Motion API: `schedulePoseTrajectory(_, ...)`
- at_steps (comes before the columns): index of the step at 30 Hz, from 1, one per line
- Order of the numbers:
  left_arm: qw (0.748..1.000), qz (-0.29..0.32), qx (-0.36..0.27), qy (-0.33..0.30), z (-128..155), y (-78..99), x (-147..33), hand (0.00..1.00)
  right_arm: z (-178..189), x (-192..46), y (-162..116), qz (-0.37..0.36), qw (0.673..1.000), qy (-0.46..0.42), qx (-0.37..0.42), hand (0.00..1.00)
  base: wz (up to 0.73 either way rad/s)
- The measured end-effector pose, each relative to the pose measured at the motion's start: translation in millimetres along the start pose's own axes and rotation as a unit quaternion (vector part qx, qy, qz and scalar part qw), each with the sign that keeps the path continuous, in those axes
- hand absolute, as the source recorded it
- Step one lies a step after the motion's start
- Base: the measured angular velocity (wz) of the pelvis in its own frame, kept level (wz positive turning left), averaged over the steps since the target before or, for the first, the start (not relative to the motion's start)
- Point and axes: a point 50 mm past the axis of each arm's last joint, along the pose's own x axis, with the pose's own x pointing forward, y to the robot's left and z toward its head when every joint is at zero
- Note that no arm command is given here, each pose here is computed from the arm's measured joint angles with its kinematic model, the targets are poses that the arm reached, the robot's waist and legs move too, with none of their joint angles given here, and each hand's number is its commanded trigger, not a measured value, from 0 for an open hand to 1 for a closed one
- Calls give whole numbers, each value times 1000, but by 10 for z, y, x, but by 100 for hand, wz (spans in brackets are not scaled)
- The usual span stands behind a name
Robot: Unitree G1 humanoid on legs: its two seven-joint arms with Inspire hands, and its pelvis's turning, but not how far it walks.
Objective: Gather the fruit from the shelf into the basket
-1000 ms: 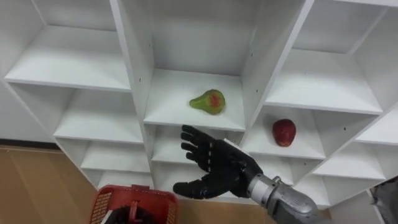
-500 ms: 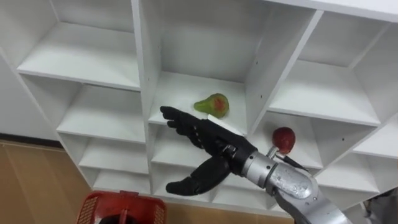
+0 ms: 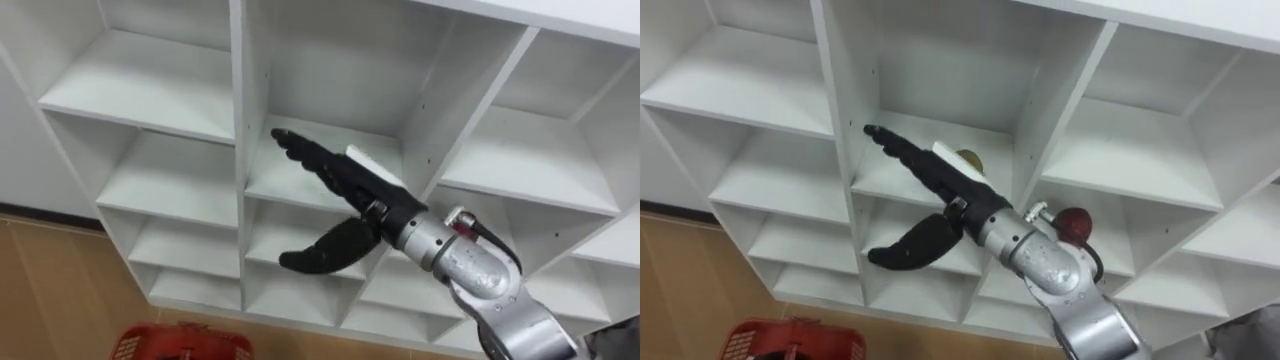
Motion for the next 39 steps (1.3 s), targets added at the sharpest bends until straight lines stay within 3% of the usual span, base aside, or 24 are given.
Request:
schedulePoseTrajectory(13, 999, 6, 20, -39, 183, 65, 10, 100, -116, 0, -198, -82, 997, 11, -1, 0, 5)
schedulePoseTrajectory(21, 999, 19, 35, -31, 145, 237, -1, 100, -335, -61, -636, -194, 979, 55, 25, 0, 13)
schedulePoseTrajectory(25, 998, 25, 48, -27, 142, 292, -3, 100, -464, -135, -782, -215, 972, 85, 33, 0, 10)
schedulePoseTrajectory(39, 997, 35, 58, -27, 207, 391, 5, 100, -665, -155, -893, -243, 959, 124, 81, 0, 9)
